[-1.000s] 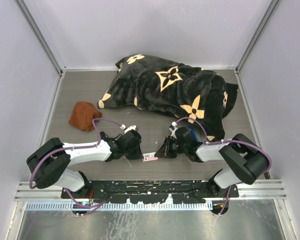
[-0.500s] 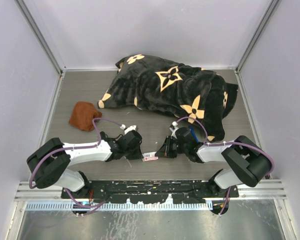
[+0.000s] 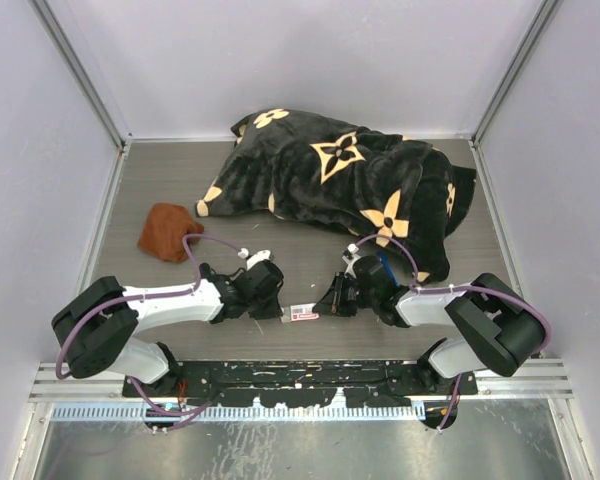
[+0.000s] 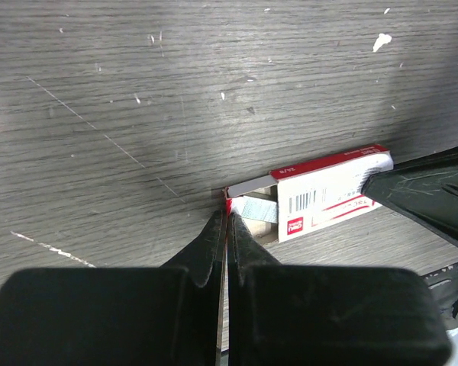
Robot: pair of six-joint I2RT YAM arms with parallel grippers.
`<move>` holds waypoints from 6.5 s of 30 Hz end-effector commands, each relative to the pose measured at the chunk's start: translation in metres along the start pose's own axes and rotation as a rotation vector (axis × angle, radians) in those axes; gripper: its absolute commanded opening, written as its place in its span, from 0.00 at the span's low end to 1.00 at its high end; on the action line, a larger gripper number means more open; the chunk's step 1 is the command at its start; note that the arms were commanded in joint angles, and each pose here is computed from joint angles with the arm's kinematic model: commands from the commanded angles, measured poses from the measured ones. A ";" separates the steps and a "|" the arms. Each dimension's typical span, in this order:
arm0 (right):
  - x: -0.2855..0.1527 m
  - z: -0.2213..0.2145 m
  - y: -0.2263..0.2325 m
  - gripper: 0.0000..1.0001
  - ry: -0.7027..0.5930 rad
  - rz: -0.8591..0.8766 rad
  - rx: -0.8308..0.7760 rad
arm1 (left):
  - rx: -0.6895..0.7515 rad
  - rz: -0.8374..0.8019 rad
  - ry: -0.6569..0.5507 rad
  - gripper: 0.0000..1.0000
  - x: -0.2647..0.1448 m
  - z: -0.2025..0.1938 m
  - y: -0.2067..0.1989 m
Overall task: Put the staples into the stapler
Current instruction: Open the staple box at the center of the board, then pick up the stapler from the center of the board.
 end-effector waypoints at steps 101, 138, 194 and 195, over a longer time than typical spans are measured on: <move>-0.013 0.058 -0.034 0.00 -0.217 -0.106 0.049 | 0.187 -0.001 -0.045 0.00 0.035 0.085 -0.026; -0.036 0.072 -0.028 0.69 -0.269 -0.126 -0.007 | 0.203 -0.073 -0.250 0.74 -0.017 0.104 -0.027; -0.057 0.096 -0.004 0.86 -0.270 -0.109 -0.264 | -0.047 0.361 -0.323 0.31 -0.039 0.137 0.098; -0.057 0.096 -0.004 0.86 -0.268 -0.107 -0.266 | -0.042 0.357 -0.323 0.27 -0.040 0.137 0.098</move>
Point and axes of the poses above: each gripper's point midway between its finger pads, its own x axis out along the fingers, its own y axis along the line the jaws close on, z = x × y, the point moved 8 cm from there along -x, back along the fingers, and after that the axes turned 11 degrees about -x, right-handed, at the moved point
